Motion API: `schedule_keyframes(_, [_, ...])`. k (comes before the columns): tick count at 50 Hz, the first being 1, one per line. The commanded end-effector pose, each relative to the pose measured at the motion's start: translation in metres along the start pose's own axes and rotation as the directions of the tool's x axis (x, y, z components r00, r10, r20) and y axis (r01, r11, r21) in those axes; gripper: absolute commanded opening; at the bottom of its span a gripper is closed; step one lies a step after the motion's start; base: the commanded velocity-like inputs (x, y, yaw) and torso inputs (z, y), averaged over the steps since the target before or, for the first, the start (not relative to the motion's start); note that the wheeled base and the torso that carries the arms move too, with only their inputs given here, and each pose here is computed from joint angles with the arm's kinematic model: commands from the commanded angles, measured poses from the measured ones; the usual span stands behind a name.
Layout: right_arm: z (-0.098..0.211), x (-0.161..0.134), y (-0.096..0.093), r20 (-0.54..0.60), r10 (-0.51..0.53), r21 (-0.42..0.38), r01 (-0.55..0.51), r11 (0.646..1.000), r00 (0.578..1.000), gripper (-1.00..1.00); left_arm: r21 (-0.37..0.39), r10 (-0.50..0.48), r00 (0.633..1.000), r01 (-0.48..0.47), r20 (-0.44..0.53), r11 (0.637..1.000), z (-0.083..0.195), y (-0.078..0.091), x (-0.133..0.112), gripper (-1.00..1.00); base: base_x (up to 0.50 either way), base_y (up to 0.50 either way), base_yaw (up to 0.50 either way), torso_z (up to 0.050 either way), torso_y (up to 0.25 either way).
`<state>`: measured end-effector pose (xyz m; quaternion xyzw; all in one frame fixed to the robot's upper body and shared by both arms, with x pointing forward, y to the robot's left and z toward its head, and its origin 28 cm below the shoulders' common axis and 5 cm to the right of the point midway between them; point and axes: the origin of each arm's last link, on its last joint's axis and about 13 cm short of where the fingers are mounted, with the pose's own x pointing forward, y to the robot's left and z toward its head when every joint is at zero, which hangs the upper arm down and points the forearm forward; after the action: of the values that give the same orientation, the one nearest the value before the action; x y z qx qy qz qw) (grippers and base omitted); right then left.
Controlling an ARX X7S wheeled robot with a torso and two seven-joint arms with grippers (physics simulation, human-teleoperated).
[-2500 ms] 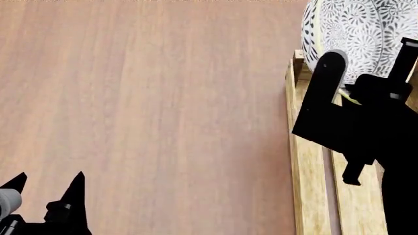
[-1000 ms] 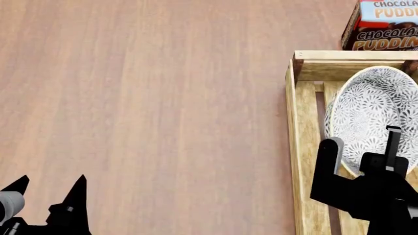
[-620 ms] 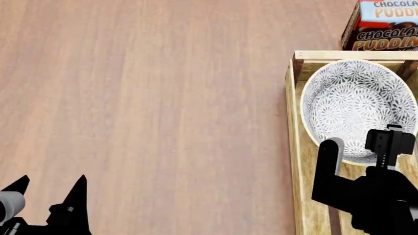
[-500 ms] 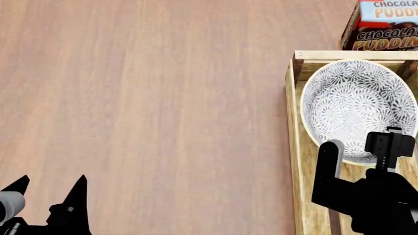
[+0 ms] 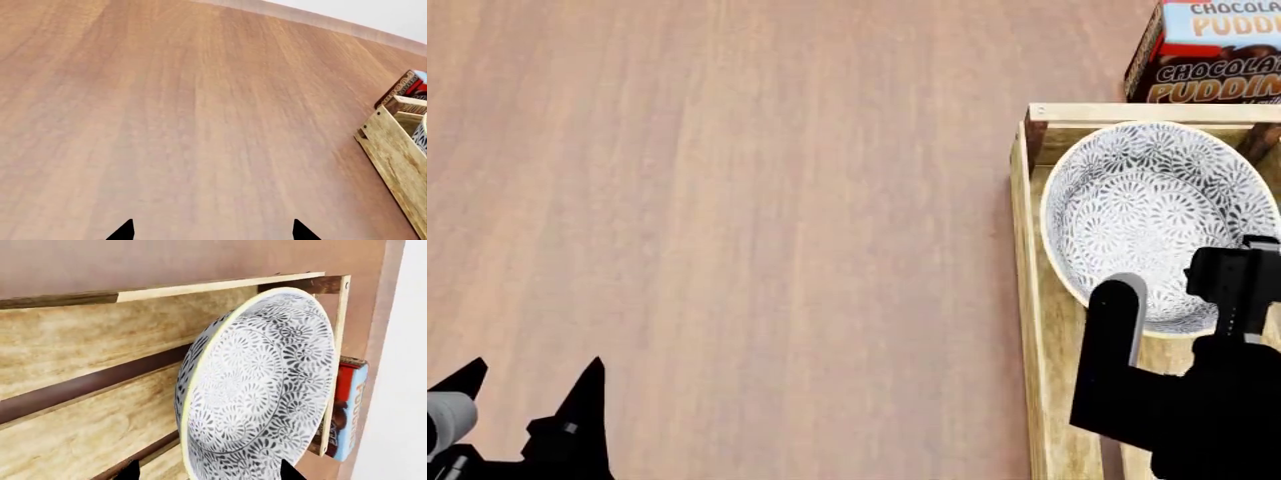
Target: Pick up the bowl on the left and put it in the tray.
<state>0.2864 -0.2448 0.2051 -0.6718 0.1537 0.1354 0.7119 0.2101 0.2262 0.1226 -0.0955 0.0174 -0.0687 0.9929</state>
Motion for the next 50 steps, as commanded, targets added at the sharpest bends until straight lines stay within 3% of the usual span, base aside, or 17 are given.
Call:
schedule_keyframes(1, [0.001, -0.041, -0.016, 0.058, -0.087, -0.001, 0.088, 0.996, 0.994, 1.0, 0.002, -0.001, 1.0, 0.001, -0.001, 1.0, 0.0, -0.001, -0.001, 1.0, 0.0, 0.0, 0.0, 0.0, 0.0])
schedule_keyframes(8, [0.003, -0.066, -0.017, 0.124, -0.198, 0.009, 0.198, 0.98, 0.972, 1.0, 0.004, -0.004, 1.0, 0.004, 0.002, 1.0, 0.002, -0.002, -0.001, 1.0, 0.0, 0.0, 0.0, 0.0, 0.0])
schedule_keyframes(15, [0.009, -0.084, 0.01, 0.218, -0.34, 0.086, 0.329, 0.94, 0.915, 1.0, 0.005, -0.008, 1.0, 0.008, 0.004, 1.0, 0.002, 0.0, -0.002, 1.0, 0.0, 0.0, 0.0, 0.0, 0.0])
schedule_keyframes(19, [0.017, -0.088, 0.033, 0.177, -0.593, 0.303, 0.53, 0.792, 0.785, 1.0, 0.034, -0.028, 0.999, 0.027, 0.031, 0.999, 0.002, 0.0, -0.005, 1.0, 0.0, 0.0, 0.0, 0.0, 0.0])
schedule_keyframes(22, [0.023, -0.091, 0.047, 0.032, -0.751, 0.573, 0.603, 0.555, 0.66, 1.0, 0.047, -0.045, 0.998, 0.043, 0.045, 0.998, 0.0, 0.0, -0.007, 1.0, 0.0, 0.0, 0.0, 0.0, 0.0])
schedule_keyframes(23, [0.024, -0.091, 0.051, -0.02, -0.768, 0.633, 0.603, 0.486, 0.64, 1.0, 0.048, -0.05, 0.998, 0.048, 0.045, 0.998, 0.0, 0.0, -0.007, 1.0, 0.0, 0.0, 0.0, 0.0, 0.0])
schedule_keyframes(25, [0.024, -0.09, 0.058, -0.077, -0.783, 0.691, 0.6, 0.404, 0.617, 1.0, 0.05, -0.05, 0.998, 0.048, 0.046, 0.998, -0.001, 0.0, -0.007, 1.0, 0.0, 0.0, 0.0, 0.0, 0.0])
schedule_keyframes(26, [0.026, -0.088, 0.068, -0.133, -0.785, 0.739, 0.589, 0.328, 0.605, 1.0, 0.051, -0.053, 0.997, 0.05, 0.05, 0.997, -0.001, 0.001, -0.008, 1.0, 0.0, 0.0, 0.0, 0.0, 0.0])
schedule_keyframes(29, [0.029, -0.083, 0.083, -0.209, -0.768, 0.804, 0.554, 0.218, 0.606, 1.0, 0.061, -0.049, 0.997, 0.045, 0.065, 0.997, -0.001, 0.001, -0.008, 1.0, 0.0, 0.0, 0.0, 0.0, 0.0])
schedule_keyframes(30, [0.031, -0.077, 0.095, -0.277, -0.741, 0.822, 0.551, 0.147, 0.611, 1.0, 0.058, -0.049, 0.996, 0.045, 0.068, 0.997, -0.001, 0.001, -0.009, 1.0, 0.0, 0.0, 0.0, 0.0, 0.0])
schedule_keyframes(31, [0.032, -0.074, 0.101, -0.282, -0.724, 0.834, 0.533, 0.14, 0.63, 1.0, 0.061, -0.052, 0.996, 0.048, 0.075, 0.997, -0.001, 0.001, -0.01, 1.0, 0.0, 0.0, 0.0, 0.0, 0.0])
schedule_keyframes(32, [0.033, -0.07, 0.108, -0.315, -0.71, 0.845, 0.526, 0.092, 0.63, 1.0, 0.07, -0.048, 0.994, 0.041, 0.094, 0.997, 0.0, 0.001, -0.01, 1.0, 0.0, 0.0, 0.0, 0.0, 0.0])
schedule_keyframes(36, [0.046, -0.065, 0.132, -0.321, -0.647, 0.906, 0.424, 0.002, 0.691, 1.0, 0.071, -0.038, 0.993, 0.03, 0.11, 0.997, -0.005, 0.002, -0.012, 1.0, 0.0, 0.0, 0.0, 0.0, 0.0])
schedule_keyframes(37, [0.049, -0.066, 0.136, -0.316, -0.655, 0.909, 0.417, -0.002, 0.686, 1.0, 0.073, -0.036, 0.994, 0.028, 0.105, 0.997, -0.007, 0.002, -0.013, 1.0, 0.0, 0.0, 0.0, 0.0, 0.0])
schedule_keyframes(44, [0.06, -0.066, 0.161, -0.296, -0.636, 0.954, 0.253, -0.16, 0.713, 1.0, 0.116, -0.038, 0.993, 0.025, 0.116, 0.993, -0.016, 0.01, -0.017, 1.0, 0.0, 0.0, 0.0, 0.0, 0.0])
schedule_keyframes(47, [0.064, -0.063, 0.176, -0.246, -0.625, 0.969, 0.195, -0.149, 0.741, 1.0, 0.121, -0.044, 0.994, 0.032, 0.097, 0.992, -0.026, 0.013, -0.02, 1.0, 0.0, 0.0, 0.0, 0.0, 0.0])
schedule_keyframes(50, [0.069, -0.058, 0.19, -0.213, -0.575, 0.975, 0.135, -0.175, 0.79, 1.0, 0.1, -0.042, 0.997, 0.035, 0.07, 0.994, -0.037, 0.018, -0.022, 1.0, 0.0, 0.0, 0.0, 0.0, 0.0])
